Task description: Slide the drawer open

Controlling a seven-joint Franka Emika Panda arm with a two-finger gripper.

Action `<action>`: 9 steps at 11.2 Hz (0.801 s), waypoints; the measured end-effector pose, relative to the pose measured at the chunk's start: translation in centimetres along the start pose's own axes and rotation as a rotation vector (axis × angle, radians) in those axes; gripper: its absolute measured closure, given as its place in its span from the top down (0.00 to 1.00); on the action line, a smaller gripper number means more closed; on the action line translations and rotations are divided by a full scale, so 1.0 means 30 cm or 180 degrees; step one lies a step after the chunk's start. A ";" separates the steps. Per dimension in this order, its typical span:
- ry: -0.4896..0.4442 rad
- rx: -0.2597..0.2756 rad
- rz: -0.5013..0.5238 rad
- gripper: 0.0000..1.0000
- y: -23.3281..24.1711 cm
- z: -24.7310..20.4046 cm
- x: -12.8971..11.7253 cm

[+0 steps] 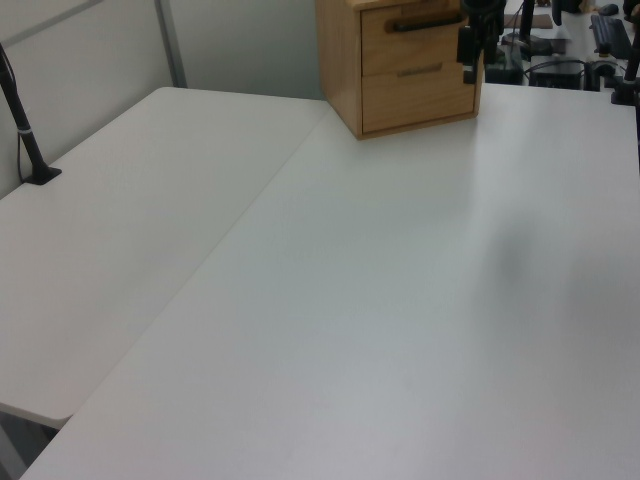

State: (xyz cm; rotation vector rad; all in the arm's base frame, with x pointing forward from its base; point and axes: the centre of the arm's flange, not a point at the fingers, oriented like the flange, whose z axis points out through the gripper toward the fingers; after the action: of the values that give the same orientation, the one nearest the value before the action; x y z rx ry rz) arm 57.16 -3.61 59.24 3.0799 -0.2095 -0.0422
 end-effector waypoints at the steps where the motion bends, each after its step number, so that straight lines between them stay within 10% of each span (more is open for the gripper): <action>1: 0.0000 0.0000 0.0000 1.00 0.000 0.000 0.000; 9: 0.0042 0.0004 0.0025 1.00 0.015 -0.021 0.002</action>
State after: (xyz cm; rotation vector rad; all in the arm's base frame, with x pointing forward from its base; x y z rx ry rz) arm 57.17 -4.03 59.90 3.0796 -0.2211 -0.0215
